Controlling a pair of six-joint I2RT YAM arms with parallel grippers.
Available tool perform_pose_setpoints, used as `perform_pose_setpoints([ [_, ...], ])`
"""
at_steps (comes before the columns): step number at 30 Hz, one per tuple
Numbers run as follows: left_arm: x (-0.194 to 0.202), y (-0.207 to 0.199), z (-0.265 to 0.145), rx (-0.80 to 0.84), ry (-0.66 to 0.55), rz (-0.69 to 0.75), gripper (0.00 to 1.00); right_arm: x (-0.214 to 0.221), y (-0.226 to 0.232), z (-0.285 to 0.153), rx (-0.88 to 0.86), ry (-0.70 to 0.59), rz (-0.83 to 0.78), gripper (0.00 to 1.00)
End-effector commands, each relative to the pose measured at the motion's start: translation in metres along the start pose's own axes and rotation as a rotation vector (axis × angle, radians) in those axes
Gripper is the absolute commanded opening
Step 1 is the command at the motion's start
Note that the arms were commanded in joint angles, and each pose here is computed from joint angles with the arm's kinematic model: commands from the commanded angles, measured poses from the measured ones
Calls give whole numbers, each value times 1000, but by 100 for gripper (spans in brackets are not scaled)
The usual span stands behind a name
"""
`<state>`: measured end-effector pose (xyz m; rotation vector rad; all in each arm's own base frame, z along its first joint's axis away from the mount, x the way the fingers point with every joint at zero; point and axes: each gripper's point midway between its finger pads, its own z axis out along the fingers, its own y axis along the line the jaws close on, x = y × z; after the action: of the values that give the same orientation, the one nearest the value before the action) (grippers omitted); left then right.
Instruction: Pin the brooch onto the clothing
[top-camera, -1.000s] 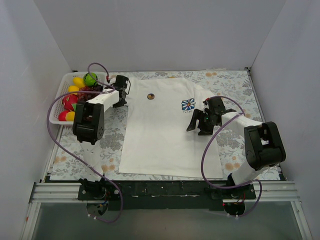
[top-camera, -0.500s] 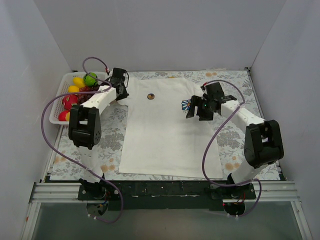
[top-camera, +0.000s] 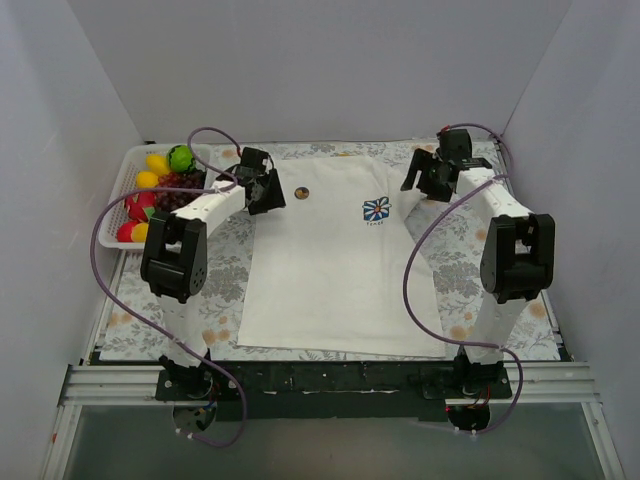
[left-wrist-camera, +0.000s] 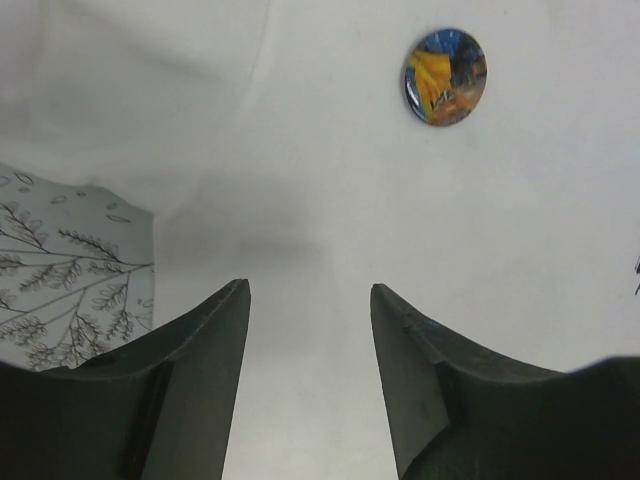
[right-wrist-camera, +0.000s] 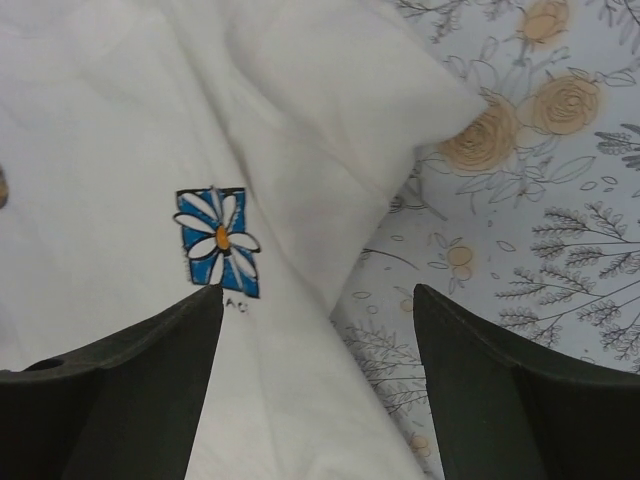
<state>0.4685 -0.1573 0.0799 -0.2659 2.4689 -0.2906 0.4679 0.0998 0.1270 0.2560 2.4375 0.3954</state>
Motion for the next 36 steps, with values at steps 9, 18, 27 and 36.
perform_pose_setpoints([
  [9, 67, -39, -27, 164, 102, -15, 52, -3, -44, 39, 76, 44, 131, 78],
  [18, 97, -46, -31, 173, 136, 3, 54, 0, -36, 71, -6, 59, 179, 49],
  [27, 119, -31, -31, 137, 169, -4, 55, -23, -35, 68, 13, 20, 159, 1],
  [36, 143, -17, -23, 90, 233, -8, 55, -87, -31, 21, 86, -83, -38, 1],
])
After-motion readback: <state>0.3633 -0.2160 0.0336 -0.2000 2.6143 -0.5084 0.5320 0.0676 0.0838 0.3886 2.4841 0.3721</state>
